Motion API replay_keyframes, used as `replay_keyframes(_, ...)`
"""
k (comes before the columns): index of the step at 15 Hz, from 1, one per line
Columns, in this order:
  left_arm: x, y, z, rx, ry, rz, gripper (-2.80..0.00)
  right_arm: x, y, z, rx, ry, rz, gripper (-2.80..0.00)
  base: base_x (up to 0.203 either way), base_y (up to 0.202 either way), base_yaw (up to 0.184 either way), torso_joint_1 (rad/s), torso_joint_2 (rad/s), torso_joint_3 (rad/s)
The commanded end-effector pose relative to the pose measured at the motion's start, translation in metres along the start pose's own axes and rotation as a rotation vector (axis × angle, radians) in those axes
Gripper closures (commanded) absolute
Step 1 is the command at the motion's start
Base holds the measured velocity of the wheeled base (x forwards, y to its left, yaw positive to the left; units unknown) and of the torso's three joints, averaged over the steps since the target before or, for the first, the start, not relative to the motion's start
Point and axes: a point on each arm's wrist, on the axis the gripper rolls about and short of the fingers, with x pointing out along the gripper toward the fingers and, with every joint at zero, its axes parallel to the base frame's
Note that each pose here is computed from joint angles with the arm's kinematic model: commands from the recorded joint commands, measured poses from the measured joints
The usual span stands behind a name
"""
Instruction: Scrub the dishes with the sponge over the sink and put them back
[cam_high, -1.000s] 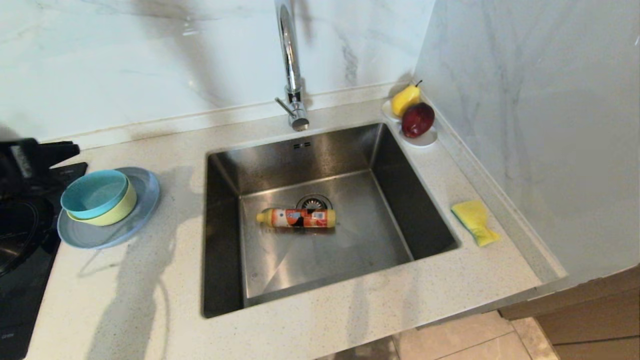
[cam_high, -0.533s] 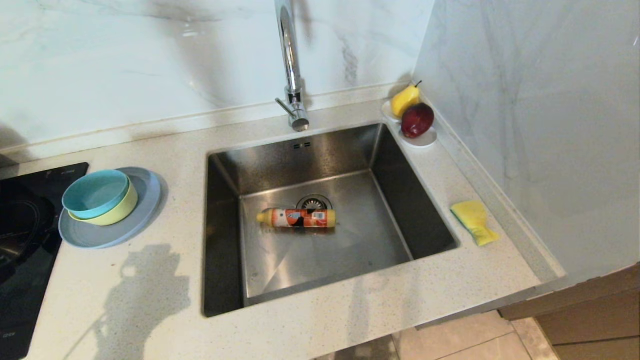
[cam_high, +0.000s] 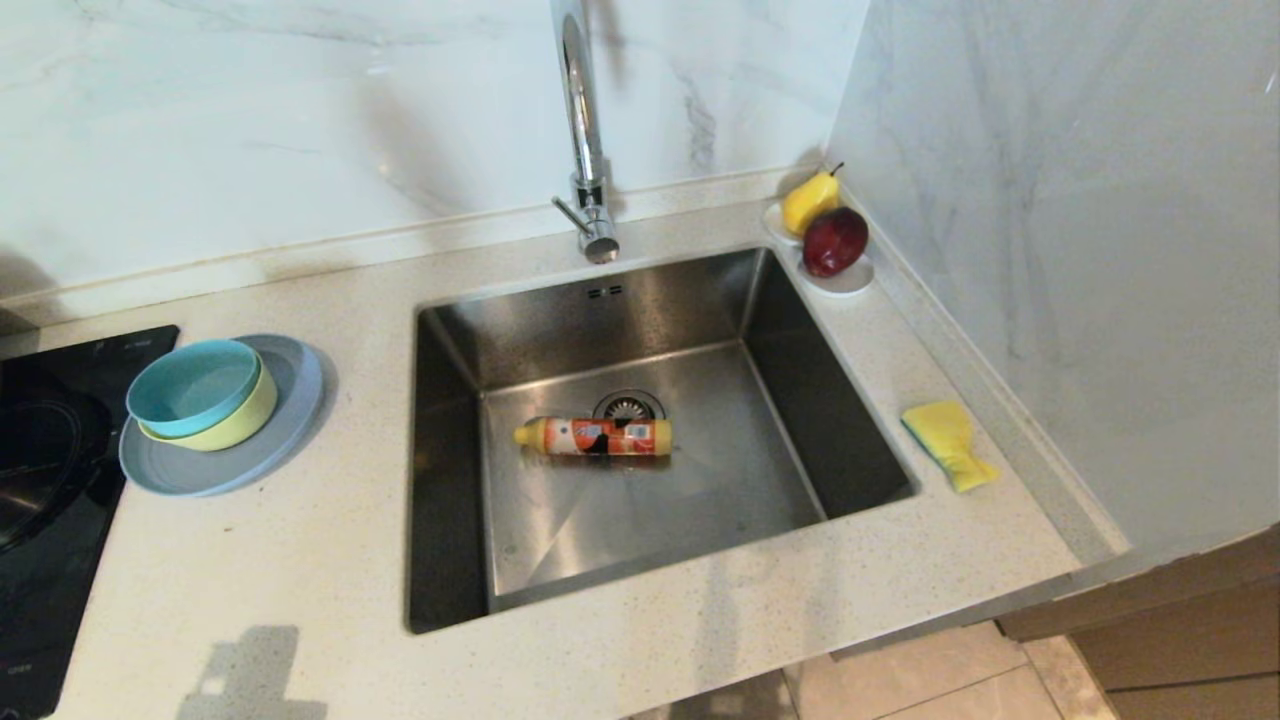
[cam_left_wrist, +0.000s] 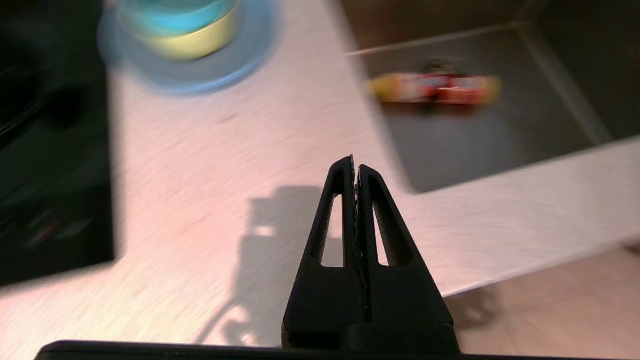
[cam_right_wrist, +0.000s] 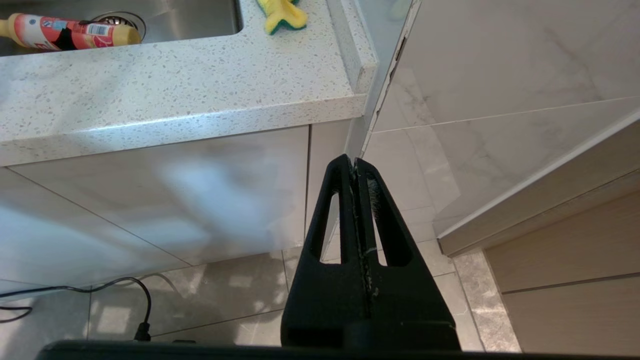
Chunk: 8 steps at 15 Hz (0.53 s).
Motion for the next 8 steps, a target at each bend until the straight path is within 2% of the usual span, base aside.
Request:
replay_keyframes(1, -0.006, 0.001, -0.028, -0.001, -0.001, 0.033, 0.00, 0.000, 0.000, 0.000, 0.000, 0.000, 0.001, 0.00, 0.000, 0.000, 0.000, 0.000, 0.00, 0.000)
replay_keyframes(3, -0.012, 0.000, -0.051, 0.026, -0.030, 0.026, 0.00, 0.000, 0.000, 0.000, 0.001, 0.001, 0.001, 0.00, 0.000, 0.000, 0.000, 0.000, 0.00, 0.000)
replay_keyframes(4, -0.011, -0.001, -0.065, 0.052, -0.015, 0.010, 0.00, 0.000, 0.000, 0.000, 0.001, -0.001, 0.001, 0.00, 0.000, 0.000, 0.000, 0.000, 0.00, 0.000)
replay_keyframes(8, -0.011, -0.001, -0.068, 0.057, -0.006, -0.002, 0.00, 0.000, 0.000, 0.000, 0.001, -0.001, 0.001, 0.00, 0.000, 0.000, 0.000, 0.000, 0.00, 0.000)
